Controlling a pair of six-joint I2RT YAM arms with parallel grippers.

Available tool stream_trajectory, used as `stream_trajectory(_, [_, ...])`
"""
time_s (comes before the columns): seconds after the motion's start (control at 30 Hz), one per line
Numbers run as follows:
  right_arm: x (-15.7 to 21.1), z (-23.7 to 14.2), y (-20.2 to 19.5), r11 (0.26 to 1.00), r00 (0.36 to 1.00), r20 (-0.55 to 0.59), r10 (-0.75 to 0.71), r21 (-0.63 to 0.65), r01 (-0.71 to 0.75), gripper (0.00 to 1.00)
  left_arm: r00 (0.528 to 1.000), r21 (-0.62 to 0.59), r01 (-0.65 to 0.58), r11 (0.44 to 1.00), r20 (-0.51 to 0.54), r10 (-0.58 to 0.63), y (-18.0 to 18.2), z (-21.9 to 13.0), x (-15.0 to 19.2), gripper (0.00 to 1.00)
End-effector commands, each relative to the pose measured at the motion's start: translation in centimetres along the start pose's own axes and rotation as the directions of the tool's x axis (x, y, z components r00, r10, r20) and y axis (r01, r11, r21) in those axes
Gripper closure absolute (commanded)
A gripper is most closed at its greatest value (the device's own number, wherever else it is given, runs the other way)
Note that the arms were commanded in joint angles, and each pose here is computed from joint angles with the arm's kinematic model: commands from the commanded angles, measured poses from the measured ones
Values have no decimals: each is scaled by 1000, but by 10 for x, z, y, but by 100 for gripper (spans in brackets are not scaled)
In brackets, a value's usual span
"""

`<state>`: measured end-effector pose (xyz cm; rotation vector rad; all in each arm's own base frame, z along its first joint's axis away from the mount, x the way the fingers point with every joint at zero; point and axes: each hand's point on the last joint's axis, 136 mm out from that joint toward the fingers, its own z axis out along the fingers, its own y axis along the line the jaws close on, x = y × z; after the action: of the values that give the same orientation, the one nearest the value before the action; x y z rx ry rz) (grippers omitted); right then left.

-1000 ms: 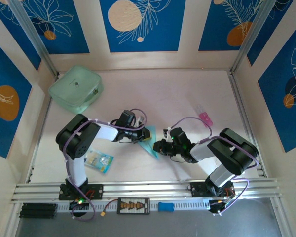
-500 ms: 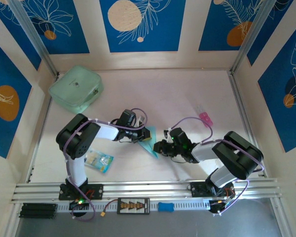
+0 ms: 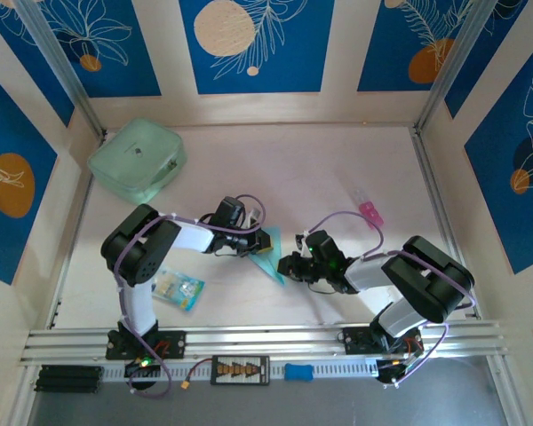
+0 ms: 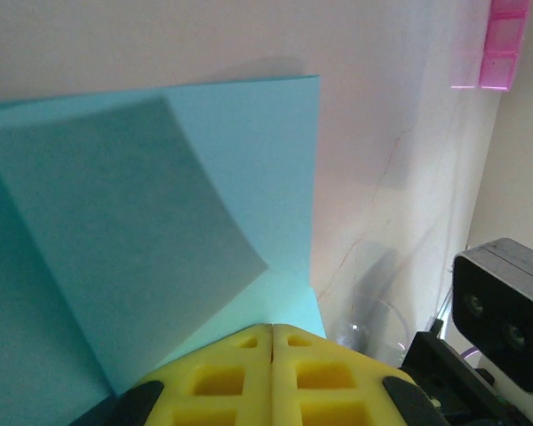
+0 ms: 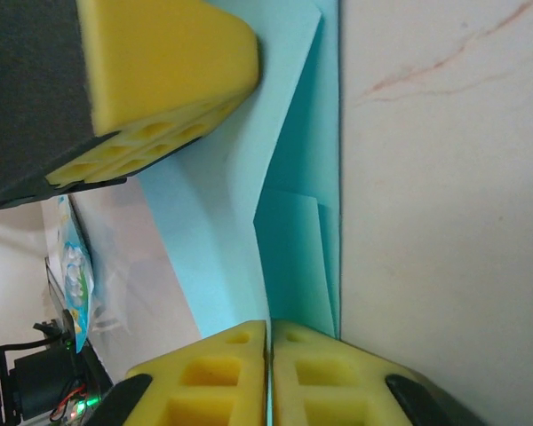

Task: Fold a paper plane with a square sheet of paper (pick it up from the middle)
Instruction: Fourth fold the wing at the center of the table.

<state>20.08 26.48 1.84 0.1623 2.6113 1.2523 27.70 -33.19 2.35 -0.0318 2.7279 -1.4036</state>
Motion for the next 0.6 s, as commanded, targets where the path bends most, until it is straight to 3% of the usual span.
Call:
stream_trajectory(0.0, [31,-3,-34,993,993,-91,77,99,-68,87,999,-56,24,998,-27,-25,18,7,7,93])
stream_trajectory(0.23, [37,-11,-37,992,992,-95,78,106,-68,85,999,-57,27,998,-28,-28,19,7,7,93])
stream_trajectory(0.57, [47,-13,-47,988,988,-121,91,137,-75,91,999,-54,33,998,-27,-35,21,8,7,93])
